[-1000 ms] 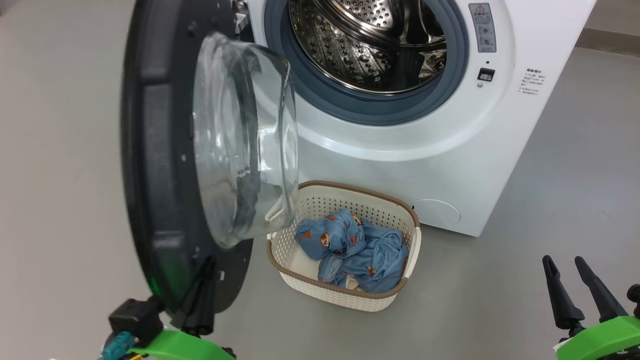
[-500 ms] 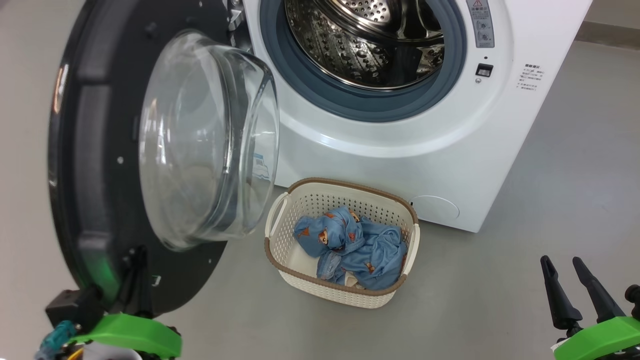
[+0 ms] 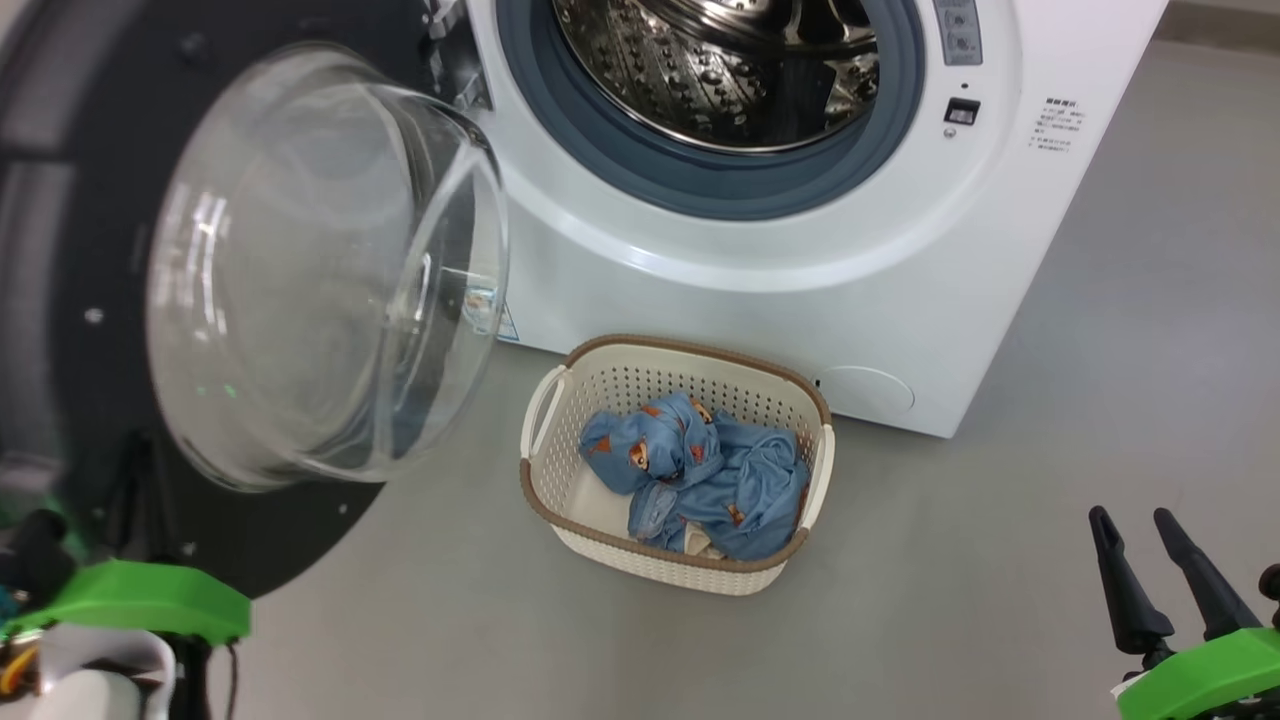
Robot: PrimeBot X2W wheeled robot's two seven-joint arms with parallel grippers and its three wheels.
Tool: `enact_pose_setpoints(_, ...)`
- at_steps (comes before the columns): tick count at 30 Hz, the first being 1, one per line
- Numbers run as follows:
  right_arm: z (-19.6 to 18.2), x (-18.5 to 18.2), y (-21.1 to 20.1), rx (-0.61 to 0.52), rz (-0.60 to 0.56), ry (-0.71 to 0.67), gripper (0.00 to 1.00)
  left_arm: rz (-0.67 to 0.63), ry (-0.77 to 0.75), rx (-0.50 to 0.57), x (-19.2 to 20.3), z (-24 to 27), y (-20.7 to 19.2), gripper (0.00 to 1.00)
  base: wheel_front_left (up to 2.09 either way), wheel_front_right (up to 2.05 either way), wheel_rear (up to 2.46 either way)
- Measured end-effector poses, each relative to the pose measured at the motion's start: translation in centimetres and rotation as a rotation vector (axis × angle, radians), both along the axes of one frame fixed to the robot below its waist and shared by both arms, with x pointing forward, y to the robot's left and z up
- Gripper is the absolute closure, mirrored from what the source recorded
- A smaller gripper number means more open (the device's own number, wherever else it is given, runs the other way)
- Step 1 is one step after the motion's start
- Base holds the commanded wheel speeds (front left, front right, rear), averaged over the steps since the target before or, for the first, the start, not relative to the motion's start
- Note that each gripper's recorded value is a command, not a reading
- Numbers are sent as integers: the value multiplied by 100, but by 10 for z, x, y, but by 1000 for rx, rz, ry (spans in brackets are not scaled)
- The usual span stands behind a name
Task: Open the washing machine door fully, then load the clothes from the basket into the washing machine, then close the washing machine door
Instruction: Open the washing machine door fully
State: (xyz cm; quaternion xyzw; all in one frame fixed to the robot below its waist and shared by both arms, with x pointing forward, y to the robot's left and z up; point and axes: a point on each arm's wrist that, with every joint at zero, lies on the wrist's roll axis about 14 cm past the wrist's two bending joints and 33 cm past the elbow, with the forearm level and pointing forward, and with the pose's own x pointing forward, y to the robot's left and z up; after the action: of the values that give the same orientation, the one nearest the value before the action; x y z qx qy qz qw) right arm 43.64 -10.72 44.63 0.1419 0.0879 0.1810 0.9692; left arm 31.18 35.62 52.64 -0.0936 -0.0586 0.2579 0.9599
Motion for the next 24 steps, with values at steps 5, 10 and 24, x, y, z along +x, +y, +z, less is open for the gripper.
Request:
enact_pose_setpoints(5,-10,5,-6,-13,-5,20,0,67,20,43,4,3,25,100,0,0,0)
enact_pose_setpoints(10,-16,8,-9,-20,-7,32,0,115,27,63,7,7,41,100,0,0,0)
enact_pose_setpoints(24,-27,21,-11,-25,-1,46,0,241,93,102,-1,-3,87,100,0,0,0)
